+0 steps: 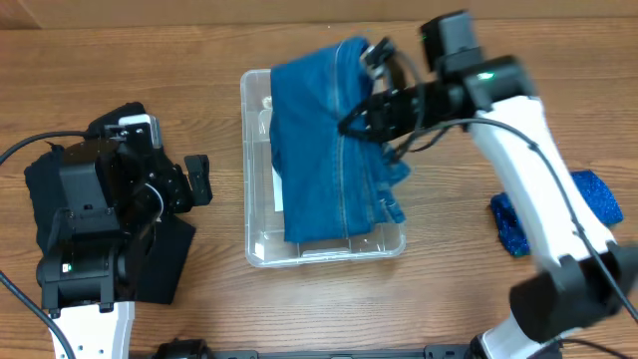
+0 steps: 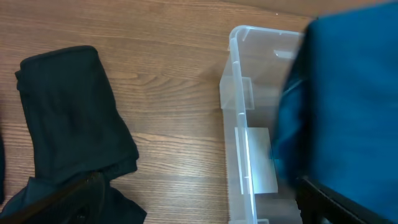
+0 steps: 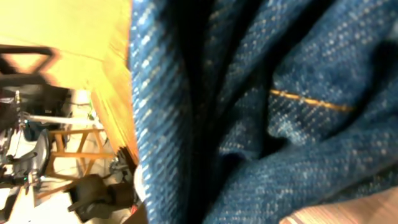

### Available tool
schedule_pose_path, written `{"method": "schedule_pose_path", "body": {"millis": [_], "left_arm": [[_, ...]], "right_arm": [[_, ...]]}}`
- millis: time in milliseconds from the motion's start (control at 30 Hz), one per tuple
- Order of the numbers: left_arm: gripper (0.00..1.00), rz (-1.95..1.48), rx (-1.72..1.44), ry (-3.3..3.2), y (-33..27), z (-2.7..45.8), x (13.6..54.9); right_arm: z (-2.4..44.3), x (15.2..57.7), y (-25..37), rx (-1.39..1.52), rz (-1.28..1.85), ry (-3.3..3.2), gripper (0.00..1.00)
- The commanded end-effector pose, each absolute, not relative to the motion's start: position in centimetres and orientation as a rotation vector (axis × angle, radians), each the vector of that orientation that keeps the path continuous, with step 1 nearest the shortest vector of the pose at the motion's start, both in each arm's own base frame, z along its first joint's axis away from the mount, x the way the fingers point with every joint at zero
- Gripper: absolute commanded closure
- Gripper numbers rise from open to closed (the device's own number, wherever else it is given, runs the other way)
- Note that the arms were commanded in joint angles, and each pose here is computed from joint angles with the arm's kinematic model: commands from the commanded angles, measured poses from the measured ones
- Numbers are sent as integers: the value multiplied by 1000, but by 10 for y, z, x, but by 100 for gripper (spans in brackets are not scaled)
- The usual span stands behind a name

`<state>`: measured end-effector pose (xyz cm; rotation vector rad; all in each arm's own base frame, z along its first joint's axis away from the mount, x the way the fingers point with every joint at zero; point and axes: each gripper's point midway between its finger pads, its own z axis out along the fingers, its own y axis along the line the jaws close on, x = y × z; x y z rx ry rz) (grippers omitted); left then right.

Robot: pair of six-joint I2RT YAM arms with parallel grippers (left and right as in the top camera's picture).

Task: Pack container
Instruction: 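Carry the jeans left and lower them into the clear container, then press the jeans flat in the container with the right gripper, release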

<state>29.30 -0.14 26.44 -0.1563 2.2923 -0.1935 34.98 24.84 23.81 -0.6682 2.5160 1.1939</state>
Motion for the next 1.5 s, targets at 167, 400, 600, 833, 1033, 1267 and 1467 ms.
{"method": "schedule_pose_path", "body": {"millis": [167, 400, 600, 833, 1033, 1267, 1467], "left_arm": [[0, -177, -125, 2263, -2, 277, 294], [0, -177, -125, 2269, -2, 275, 294], [0, -178, -128, 2284, -2, 273, 291], [0, -178, -128, 2286, -2, 272, 291], [0, -178, -128, 2287, -2, 272, 291], [0, -179, -128, 2288, -2, 272, 290], [0, -179, -129, 2289, -2, 272, 290]], "right_arm": [[217, 334, 303, -636, 1432, 2531, 96], [179, 364, 286, -416, 1212, 2640, 96], [148, 386, 247, -265, 796, 2739, 38], [147, 386, 228, -257, 626, 2778, 38], [193, 393, 193, -285, 263, 2749, 42], [225, 378, 209, -586, 174, 2671, 79], [175, 384, 217, -626, 121, 2731, 96]]}}
